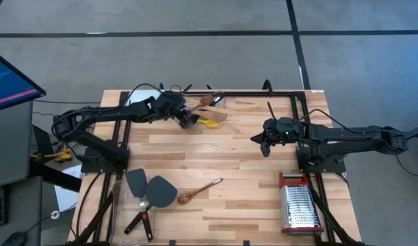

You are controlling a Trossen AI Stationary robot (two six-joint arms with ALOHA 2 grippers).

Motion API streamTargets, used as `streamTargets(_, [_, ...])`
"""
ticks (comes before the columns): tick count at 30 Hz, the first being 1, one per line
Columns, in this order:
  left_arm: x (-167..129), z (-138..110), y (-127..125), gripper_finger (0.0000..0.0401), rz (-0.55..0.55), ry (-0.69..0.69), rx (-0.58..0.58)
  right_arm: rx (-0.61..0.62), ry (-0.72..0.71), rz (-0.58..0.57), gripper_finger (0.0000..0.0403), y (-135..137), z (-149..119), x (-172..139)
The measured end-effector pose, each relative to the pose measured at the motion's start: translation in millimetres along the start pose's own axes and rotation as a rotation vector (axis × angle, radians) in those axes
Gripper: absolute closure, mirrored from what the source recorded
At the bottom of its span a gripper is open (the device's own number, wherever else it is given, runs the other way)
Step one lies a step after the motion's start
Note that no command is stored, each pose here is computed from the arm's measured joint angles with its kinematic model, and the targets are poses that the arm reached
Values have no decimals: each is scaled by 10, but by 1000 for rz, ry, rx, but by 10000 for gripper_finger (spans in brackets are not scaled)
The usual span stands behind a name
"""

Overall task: Pick & Place Kitchen Items
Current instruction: Put the brown serving spoon into the top transparent bin

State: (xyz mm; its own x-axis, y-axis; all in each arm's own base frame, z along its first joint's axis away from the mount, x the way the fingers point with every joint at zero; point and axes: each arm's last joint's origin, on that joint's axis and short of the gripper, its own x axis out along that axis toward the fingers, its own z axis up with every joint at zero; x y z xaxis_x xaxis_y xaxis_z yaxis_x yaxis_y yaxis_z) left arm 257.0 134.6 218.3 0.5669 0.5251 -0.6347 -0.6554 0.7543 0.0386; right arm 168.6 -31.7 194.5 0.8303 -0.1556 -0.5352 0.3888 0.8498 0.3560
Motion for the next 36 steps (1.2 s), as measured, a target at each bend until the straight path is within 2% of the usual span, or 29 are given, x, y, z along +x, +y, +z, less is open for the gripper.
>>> streamTargets(3, [-99,47,4,245,-14,-34,-6,0,0,0,403,0,0,0])
streamTargets(5, [-190,84,-9,238,-64,-61,-9,0,0,0,403,0,0,0])
streamTargets(11, [-545,177,-144,235,-342,-141,-11,-3,0,0,403,0,0,0])
streamTargets(17, [-815,151,-425,255,-505,-163,-10,-27,-25,15,403,16,24,0])
streamTargets(22, [-944,36,-764,278,-626,-136,69,-43,-66,66,403,92,51,-4])
streamTargets(27, [-1046,-139,-1130,301,-685,-100,109,-74,-99,148,403,227,51,-19])
streamTargets(36, [-1181,-440,-1662,334,-724,-59,10,-132,-125,367,403,497,24,-65])
